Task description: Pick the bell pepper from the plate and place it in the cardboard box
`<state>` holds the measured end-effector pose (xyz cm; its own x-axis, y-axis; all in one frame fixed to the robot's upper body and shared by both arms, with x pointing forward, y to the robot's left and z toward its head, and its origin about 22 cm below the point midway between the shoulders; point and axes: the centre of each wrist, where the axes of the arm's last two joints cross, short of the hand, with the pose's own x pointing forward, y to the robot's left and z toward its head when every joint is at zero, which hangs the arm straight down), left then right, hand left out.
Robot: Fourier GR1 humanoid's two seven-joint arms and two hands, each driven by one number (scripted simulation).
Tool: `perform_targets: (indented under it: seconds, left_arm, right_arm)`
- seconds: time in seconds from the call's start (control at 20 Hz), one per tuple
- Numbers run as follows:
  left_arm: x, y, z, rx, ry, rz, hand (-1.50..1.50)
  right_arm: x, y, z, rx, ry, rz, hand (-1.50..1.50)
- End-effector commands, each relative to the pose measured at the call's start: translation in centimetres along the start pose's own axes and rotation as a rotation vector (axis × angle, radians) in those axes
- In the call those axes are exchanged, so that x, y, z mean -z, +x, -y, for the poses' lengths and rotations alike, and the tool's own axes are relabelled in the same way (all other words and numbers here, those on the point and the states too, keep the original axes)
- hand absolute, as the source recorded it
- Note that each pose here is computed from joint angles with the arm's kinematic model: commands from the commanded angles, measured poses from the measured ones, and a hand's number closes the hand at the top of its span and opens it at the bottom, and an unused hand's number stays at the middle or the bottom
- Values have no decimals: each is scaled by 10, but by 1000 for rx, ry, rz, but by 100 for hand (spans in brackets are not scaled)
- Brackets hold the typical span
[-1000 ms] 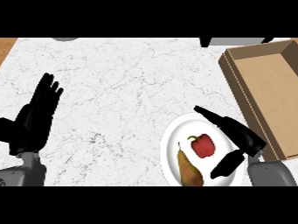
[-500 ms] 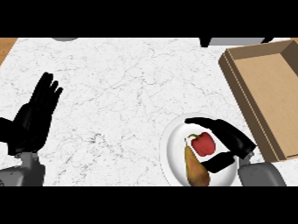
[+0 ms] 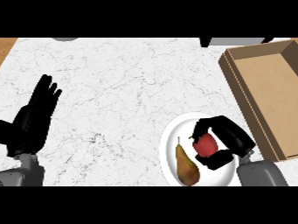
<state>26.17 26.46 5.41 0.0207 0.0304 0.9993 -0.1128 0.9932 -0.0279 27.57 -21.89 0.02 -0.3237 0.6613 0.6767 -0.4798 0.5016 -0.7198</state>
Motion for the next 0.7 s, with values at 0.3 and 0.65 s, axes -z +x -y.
perform_targets:
  seconds: [0.3, 0.65]
  left_arm:
    - [-3, 0, 14, 13, -25, 9, 0]
    - [1, 1, 10, -2, -18, -10, 0]
  right_arm:
    - [60, 96, -31, -388, -177, -270, 150]
    - [85, 189, -32, -514, -265, -240, 150]
